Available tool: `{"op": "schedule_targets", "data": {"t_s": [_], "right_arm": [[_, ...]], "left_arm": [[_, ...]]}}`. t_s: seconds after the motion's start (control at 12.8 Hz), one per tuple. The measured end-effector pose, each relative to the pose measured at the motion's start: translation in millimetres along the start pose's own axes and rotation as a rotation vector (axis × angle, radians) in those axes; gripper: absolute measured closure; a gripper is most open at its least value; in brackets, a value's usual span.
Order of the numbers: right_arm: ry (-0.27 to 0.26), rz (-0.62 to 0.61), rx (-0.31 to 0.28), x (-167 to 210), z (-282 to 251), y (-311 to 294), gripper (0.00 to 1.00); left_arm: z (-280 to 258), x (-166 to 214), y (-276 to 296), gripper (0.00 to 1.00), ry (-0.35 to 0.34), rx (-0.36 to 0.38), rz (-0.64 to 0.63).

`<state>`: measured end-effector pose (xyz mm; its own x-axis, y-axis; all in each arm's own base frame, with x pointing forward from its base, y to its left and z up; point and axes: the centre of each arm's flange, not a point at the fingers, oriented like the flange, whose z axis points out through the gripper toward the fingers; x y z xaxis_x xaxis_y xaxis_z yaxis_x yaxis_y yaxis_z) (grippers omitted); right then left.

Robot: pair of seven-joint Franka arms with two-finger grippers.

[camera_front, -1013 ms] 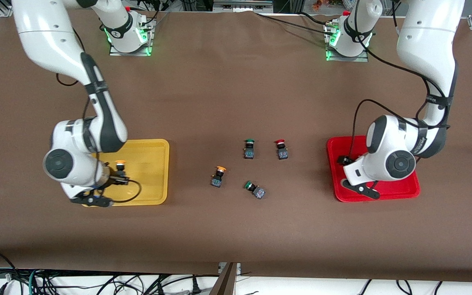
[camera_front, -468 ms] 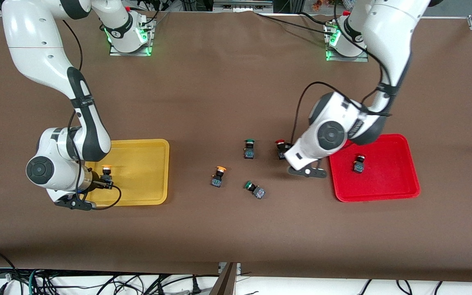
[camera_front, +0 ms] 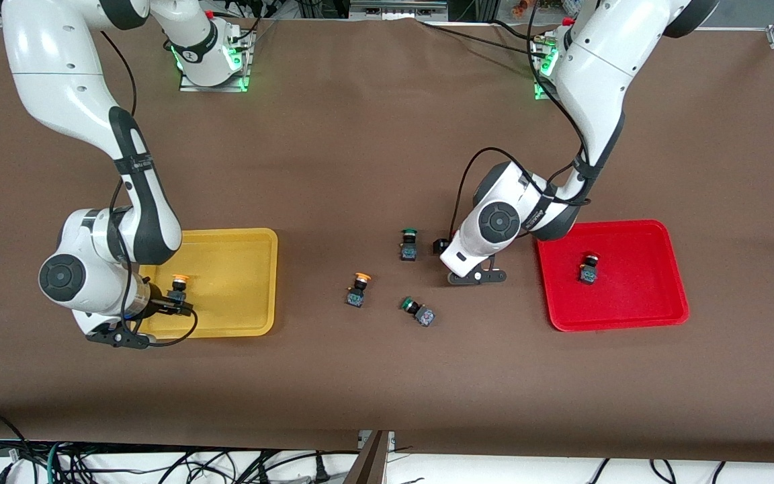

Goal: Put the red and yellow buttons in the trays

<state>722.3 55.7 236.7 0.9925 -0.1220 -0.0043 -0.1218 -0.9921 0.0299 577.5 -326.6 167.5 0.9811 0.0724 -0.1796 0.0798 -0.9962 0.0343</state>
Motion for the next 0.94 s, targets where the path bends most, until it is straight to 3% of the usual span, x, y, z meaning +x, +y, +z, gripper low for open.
{"op": "schedule_targets", "data": {"t_s": [0.08, 0.39, 0.55, 0.7, 0.94], "right_arm": [[0.003, -0.01, 0.006, -1, -6, -14, 0.01], [0.014, 0.084, 0.018, -20, -13, -93, 0.01], [0.047, 0.15, 0.039, -39, -15, -151, 0.01], [0.073, 0.185, 0.062, -65, -16, -212, 0.01], [0.091, 0.219, 0.086, -99, -9, -284, 0.01]], "left_arm": [[-1, 1, -1, 0.0, 0.004, 0.004, 0.003], [-2, -1, 2, 0.43, 0.017, 0.019, 0.019], [-8, -1, 3, 0.59, 0.025, 0.018, 0.021], [-23, 0, -1, 0.59, 0.016, 0.038, 0.018], [-87, 5, -32, 0.59, -0.01, 0.232, 0.082]]}}
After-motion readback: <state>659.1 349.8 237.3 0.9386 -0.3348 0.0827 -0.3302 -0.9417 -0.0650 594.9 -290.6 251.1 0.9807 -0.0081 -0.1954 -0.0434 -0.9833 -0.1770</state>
